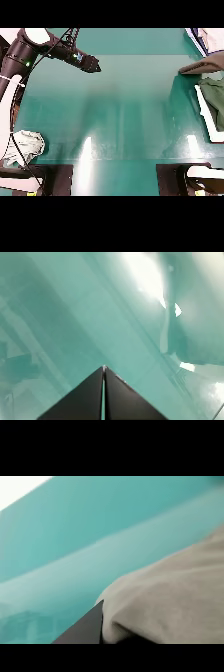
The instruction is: Fold the shirts.
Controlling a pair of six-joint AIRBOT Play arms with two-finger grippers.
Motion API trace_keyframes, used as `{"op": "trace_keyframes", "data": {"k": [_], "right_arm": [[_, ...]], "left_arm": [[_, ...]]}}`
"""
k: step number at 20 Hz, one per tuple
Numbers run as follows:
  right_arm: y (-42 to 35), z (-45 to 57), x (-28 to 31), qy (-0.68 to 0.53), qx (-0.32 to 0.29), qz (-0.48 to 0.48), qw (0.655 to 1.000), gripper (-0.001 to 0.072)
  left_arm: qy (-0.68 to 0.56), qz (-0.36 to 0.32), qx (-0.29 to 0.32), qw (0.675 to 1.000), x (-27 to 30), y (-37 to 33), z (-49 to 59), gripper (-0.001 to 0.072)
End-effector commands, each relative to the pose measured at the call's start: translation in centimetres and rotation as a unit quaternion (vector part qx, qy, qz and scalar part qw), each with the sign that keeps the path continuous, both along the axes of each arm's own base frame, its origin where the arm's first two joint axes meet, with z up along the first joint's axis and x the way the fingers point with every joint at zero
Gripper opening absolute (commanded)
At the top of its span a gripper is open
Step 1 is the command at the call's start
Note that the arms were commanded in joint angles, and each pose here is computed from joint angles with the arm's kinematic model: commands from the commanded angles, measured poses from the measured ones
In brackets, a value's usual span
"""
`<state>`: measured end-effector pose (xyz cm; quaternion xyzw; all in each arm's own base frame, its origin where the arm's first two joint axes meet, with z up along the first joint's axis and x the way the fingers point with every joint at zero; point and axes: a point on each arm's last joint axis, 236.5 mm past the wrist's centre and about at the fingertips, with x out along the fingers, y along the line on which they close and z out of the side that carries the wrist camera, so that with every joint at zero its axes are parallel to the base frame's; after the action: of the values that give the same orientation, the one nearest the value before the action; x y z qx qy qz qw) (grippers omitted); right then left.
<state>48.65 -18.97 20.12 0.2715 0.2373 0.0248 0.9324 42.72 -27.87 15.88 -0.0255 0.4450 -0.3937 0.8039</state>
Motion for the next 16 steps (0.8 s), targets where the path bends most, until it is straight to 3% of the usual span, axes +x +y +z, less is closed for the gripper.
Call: {"op": "trace_keyframes", "data": {"k": [1,6,12,16], "right_arm": [[-1.4,4.7,-1.3,-0.032,-0.042,0.0,0.999,0.0015],[-3.7,6.5,-5.3,-0.013,-0.049,-0.026,0.998,0.0015],[-6.1,1.5,-12.8,0.134,-0.056,-0.108,0.984,0.0017],[-6.7,-3.0,-19.1,0.235,-0.052,-0.184,0.953,0.0018]], "left_arm": [[-0.001,-0.001,0.0,1.0,0.0,-0.1,0.0,0.0026],[-0.001,-0.001,0.001,1.0,0.0,-0.1,0.0,0.0026],[-0.001,-0.002,0.004,1.0,-0.1,0.0,-0.1,0.0026],[0.001,-0.008,0.01,1.0,-0.3,0.1,-0.3,0.0026]]}}
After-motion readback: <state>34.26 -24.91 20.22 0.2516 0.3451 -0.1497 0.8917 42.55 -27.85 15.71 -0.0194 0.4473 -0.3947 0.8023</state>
